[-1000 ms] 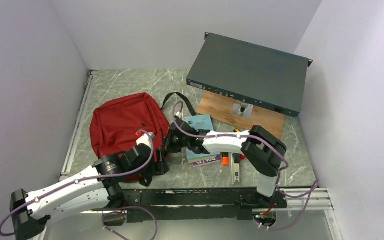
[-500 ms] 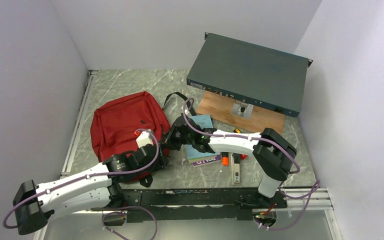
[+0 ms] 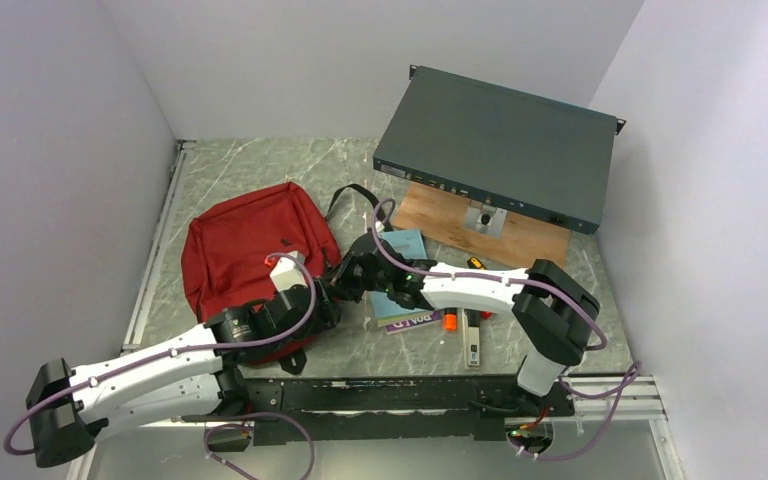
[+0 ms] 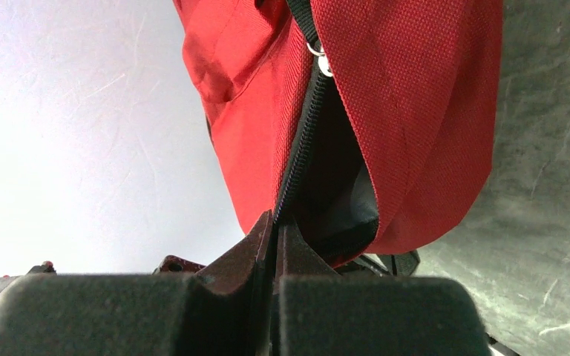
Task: Pack the student bag
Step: Unzip the student bag at the center of the board.
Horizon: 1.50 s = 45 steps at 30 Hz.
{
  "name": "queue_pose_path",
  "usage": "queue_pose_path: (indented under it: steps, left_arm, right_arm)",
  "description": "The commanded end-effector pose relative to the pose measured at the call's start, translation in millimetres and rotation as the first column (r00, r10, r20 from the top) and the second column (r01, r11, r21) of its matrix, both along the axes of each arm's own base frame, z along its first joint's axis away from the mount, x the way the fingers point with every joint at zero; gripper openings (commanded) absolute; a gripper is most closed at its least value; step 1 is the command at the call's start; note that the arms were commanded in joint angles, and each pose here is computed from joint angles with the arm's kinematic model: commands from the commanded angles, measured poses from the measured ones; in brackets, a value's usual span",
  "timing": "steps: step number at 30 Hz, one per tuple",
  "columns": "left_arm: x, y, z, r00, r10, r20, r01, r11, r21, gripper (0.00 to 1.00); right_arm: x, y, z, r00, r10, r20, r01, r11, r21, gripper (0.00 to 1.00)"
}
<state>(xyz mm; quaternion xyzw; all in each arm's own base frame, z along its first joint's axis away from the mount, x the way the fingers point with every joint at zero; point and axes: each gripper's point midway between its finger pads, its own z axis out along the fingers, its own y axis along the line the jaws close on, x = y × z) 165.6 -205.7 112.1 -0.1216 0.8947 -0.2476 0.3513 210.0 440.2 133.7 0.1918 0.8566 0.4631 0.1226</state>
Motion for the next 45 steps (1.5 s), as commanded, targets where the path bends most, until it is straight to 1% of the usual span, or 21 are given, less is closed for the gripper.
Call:
queue_pose_path:
  steps: [1,4,6,11,13,15,17,18,20,22,25,27,28,30,33,36,39,40,42,44,45]
  left_arm:
    - [13.4,-1.2,11.8,0.995,0.094,0.039,-0.091,0.994,-0.064,0.58]
    - [19.0,-4.9,15.6,0.992,0.116,0.043,-0.113,0.991,-0.069,0.5]
    - [24.0,-8.8,20.5,0.991,0.123,0.059,-0.119,0.99,-0.071,0.49]
    - [34.0,1.1,21.8,0.978,0.194,0.083,-0.193,0.981,-0.014,0.46]
    - [38.0,2.3,23.8,0.973,0.205,0.102,-0.206,0.979,-0.007,0.42]
    - [39.8,2.8,24.3,0.971,0.211,0.109,-0.212,0.977,0.004,0.31]
    - [40.0,4.1,23.1,0.971,0.212,0.107,-0.216,0.976,0.023,0.26]
    - [39.5,6.1,21.3,0.971,0.218,0.101,-0.223,0.974,0.035,0.21]
    - [37.9,7.8,18.4,0.973,0.213,0.092,-0.219,0.974,0.06,0.01]
    - [33.8,7.3,16.8,0.98,0.182,0.074,-0.189,0.978,0.089,0.0]
    - [20.1,4.1,8.4,0.996,0.089,0.019,-0.091,0.986,0.137,0.0]
    - [2.9,8.5,-7.4,0.998,0.034,-0.061,-0.023,0.984,0.176,0.0]
    - [-7.3,7.7,-14.0,0.995,-0.014,-0.102,0.033,0.983,0.182,0.0]
    - [-27.2,2.9,-24.0,0.977,-0.131,-0.167,0.159,0.973,0.165,0.0]
    - [-54.9,5.2,-38.3,0.943,-0.219,-0.25,0.253,0.961,0.114,0.0]
    - [-66.4,22.5,-46.7,0.943,-0.183,-0.277,0.218,0.971,0.102,0.0]
    - [-63.9,39.2,-45.6,0.962,-0.13,-0.242,0.162,0.98,0.118,0.0]
    - [-62.6,43.7,-44.6,0.966,-0.114,-0.233,0.146,0.981,0.126,0.0]
    - [-60.4,41.0,-36.5,0.97,-0.134,-0.205,0.159,0.981,0.107,0.0]
    - [-57.8,31.0,-25.4,0.968,-0.181,-0.175,0.197,0.977,0.08,0.0]
    - [-56.2,26.4,-20.5,0.967,-0.199,-0.159,0.213,0.975,0.071,0.0]
  right_arm:
    - [-6.8,7.1,37.7,1.0,-0.02,0.013,0.018,0.994,0.111,0.0]
    - [-10.0,9.6,38.5,0.999,-0.037,-0.006,0.038,0.991,0.127,0.0]
    - [-11.8,12.0,39.7,0.999,-0.041,-0.021,0.043,0.989,0.139,0.0]
    - [-18.3,13.8,47.3,0.998,-0.05,-0.023,0.053,0.986,0.157,0.0]
    - [-16.2,12.0,47.1,0.997,-0.072,-0.014,0.074,0.986,0.152,0.0]
    - [-16.3,9.6,45.2,0.996,-0.084,-0.014,0.085,0.985,0.15,0.0]
    - [-15.0,6.1,41.1,0.995,-0.096,-0.012,0.097,0.986,0.136,0.0]
    - [-14.8,5.0,40.0,0.995,-0.099,-0.011,0.1,0.986,0.132,0.0]
    - [-14.2,3.3,38.4,0.995,-0.103,-0.004,0.103,0.986,0.129,0.0]
    - [-10.7,3.5,41.2,0.994,-0.095,0.044,0.09,0.99,0.113,0.0]
    - [16.0,-4.3,43.4,0.979,-0.054,0.197,0.047,0.998,0.039,0.0]
    - [33.4,-17.4,46.4,0.959,0.009,0.282,-0.022,0.999,0.04,0.0]
    - [45.3,-30.9,46.8,0.947,0.013,0.322,-0.022,0.999,0.024,0.0]
    - [63.3,-52.5,48.2,0.892,0.077,0.446,-0.063,0.997,-0.047,0.0]
    - [82.5,-75.3,41.3,0.813,0.247,0.527,-0.111,0.955,-0.276,0.0]
    - [91.6,-86.6,31.7,0.736,0.415,0.534,-0.155,0.872,-0.464,0.0]
    - [98.3,-91.2,26.0,0.688,0.508,0.518,-0.177,0.81,-0.56,0.0]
    - [97.2,-92.4,23.0,0.683,0.531,0.502,-0.192,0.793,-0.578,0.02]
    - [89.1,-92.6,23.3,0.681,0.548,0.486,-0.216,0.784,-0.582,0.21]
    - [77.1,-91.0,25.7,0.703,0.519,0.485,-0.217,0.807,-0.548,0.39]
    - [69.4,-89.8,27.0,0.718,0.504,0.48,-0.218,0.818,-0.532,0.46]
